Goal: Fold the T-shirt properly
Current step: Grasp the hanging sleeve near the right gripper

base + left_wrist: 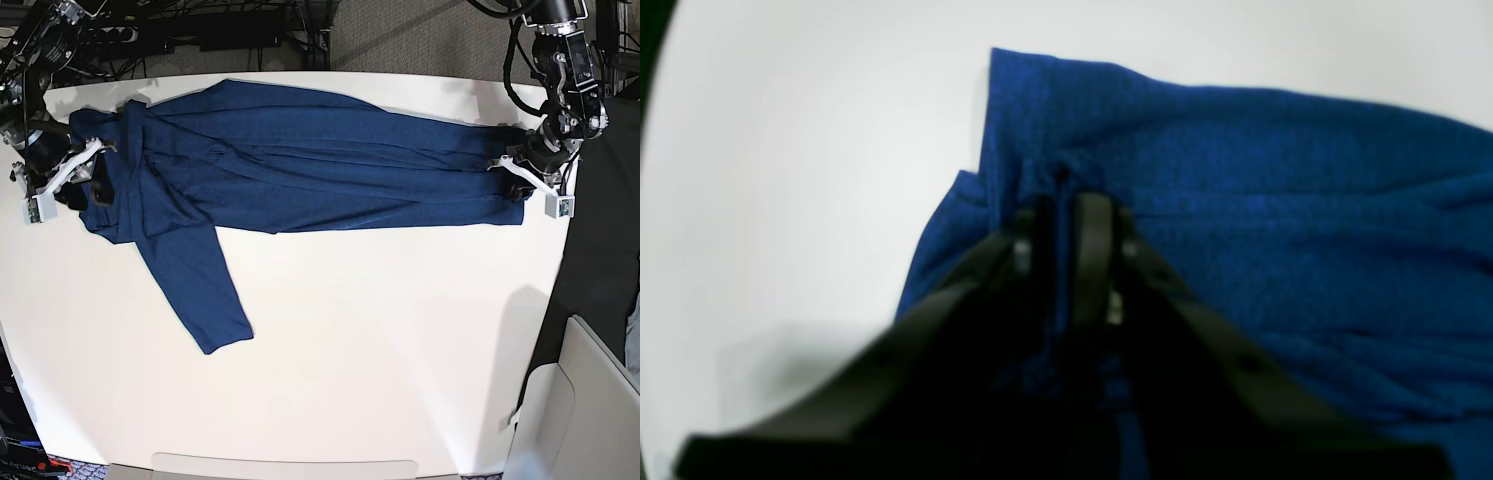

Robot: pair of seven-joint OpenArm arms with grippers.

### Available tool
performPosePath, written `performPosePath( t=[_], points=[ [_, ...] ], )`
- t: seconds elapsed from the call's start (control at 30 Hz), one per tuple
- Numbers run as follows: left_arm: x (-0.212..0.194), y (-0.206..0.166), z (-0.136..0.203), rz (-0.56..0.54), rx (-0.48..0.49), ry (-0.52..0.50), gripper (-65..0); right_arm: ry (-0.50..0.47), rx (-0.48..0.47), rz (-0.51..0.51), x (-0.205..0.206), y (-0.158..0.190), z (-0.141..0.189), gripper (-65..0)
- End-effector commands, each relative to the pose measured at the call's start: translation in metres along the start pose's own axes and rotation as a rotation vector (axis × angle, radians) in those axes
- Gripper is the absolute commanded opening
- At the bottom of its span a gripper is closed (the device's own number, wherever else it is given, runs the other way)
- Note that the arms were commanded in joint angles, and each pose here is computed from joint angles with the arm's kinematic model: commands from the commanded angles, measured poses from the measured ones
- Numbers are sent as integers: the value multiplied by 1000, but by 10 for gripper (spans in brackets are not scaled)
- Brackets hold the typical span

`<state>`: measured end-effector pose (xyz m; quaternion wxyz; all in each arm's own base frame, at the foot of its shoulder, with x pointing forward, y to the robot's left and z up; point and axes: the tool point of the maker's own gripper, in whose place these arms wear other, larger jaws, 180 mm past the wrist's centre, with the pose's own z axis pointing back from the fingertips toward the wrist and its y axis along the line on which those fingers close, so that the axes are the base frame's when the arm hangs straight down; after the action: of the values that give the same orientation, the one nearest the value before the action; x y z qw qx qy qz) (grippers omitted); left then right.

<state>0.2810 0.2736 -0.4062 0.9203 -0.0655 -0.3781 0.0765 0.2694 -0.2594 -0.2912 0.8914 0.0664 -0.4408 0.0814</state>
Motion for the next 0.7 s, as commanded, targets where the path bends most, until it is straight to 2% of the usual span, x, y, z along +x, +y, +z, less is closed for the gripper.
performPosePath(
  t=[0.0,0.13,0.23,0.33,0.53,0.67],
  points=[
    [17,4,4,-9,13,-48,-521,-45,-25,39,19,-6,2,-388],
    [17,6,4,-1,23,-48,-509,-44,-75,36,29,-22,-10,-388],
    [19,5,5,-3,20,-55,-509,-56,-77,-3,40,-33,-24,-388],
    [20,3,6,-5,18,-58,-509,-59,-47,-23,52,-34,-50,-386],
    [20,3,6,-7,16,-58,-509,-26,22,35,73,-14,-106,-384],
    [20,3,6,-8,15,-58,-509,-22,72,0,84,-2,-138,-384]
  ],
)
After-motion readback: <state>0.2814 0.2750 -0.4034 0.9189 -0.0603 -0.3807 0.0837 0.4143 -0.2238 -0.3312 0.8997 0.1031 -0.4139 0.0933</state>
